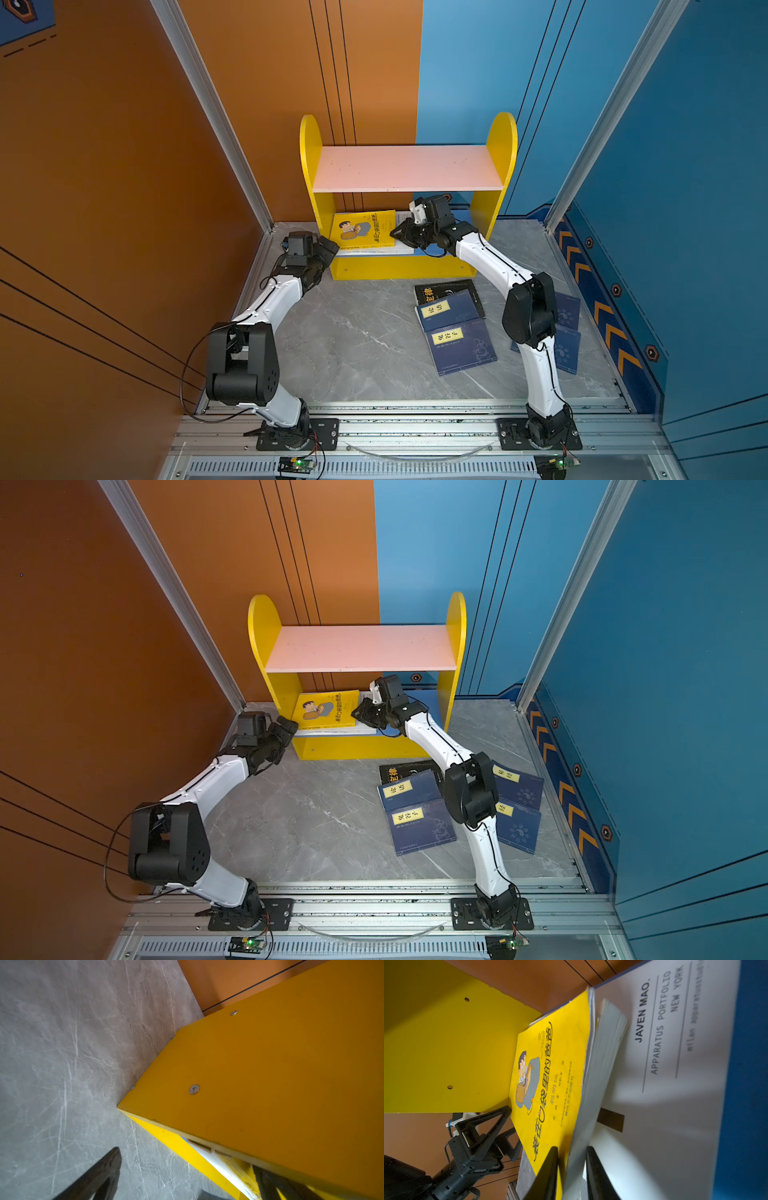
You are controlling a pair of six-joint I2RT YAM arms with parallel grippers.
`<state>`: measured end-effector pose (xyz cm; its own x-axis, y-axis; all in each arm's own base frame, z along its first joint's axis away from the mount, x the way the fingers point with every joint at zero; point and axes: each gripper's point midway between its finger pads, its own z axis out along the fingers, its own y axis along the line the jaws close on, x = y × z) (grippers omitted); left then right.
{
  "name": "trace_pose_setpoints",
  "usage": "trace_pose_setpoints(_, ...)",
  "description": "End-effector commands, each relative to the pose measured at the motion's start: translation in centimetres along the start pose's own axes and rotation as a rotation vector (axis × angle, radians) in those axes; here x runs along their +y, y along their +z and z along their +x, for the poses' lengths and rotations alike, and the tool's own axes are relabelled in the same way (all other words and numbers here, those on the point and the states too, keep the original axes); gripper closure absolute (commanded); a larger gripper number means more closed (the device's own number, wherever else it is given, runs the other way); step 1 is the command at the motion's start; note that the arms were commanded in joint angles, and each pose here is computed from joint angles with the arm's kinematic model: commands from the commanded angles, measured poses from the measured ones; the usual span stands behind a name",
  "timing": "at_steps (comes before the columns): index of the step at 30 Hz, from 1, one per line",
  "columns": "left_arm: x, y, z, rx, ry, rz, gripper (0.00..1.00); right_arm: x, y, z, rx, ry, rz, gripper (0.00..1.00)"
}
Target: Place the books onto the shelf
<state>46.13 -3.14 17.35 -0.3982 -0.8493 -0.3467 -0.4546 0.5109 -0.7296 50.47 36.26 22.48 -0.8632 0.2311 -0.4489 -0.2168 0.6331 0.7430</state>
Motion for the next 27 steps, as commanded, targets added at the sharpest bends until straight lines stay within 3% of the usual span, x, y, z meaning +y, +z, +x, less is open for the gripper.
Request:
trace_pose_setpoints(1, 1.5, -0.2, 0.8, 0.021, -0.002, -0.043, 0.02, 1.0, 0.2, -0.3, -0.014, -0.04, -0.01, 0.74)
trace_pose_setpoints(4, 1.0, -0.5, 0.6, 0.015, 0.008, -0.026, 0.02, 0.8, 0.1, -0.3, -0.012, -0.04, 0.001, 0.73)
trace_pose_setpoints(9, -0.6, -1.0, 0.3, 0.008, 0.035, 0.034, 0.02, 0.1, -0.4, -0.3, -0.018, -0.05, 0.054, 0.57)
trace_pose_setpoints(14, -2.5, -1.6, 0.5, 0.022, 0.062, 0.107, 0.02, -0.1, -1.5, -0.8, -0.036, -0.078, 0.085, 0.52)
trace_pose_setpoints(21, -4.9, -3.7, 0.8, 0.003, 0.131, 0.208, 0.02, 1.0, -4.2, -0.7, -0.05, -0.161, 0.131, 0.46)
trace_pose_setpoints(27, -7.6, -6.9, 2.6, 0.027, 0.242, 0.335, 0.02, 0.8, -7.9, 0.3, -0.086, -0.221, 0.213, 0.36)
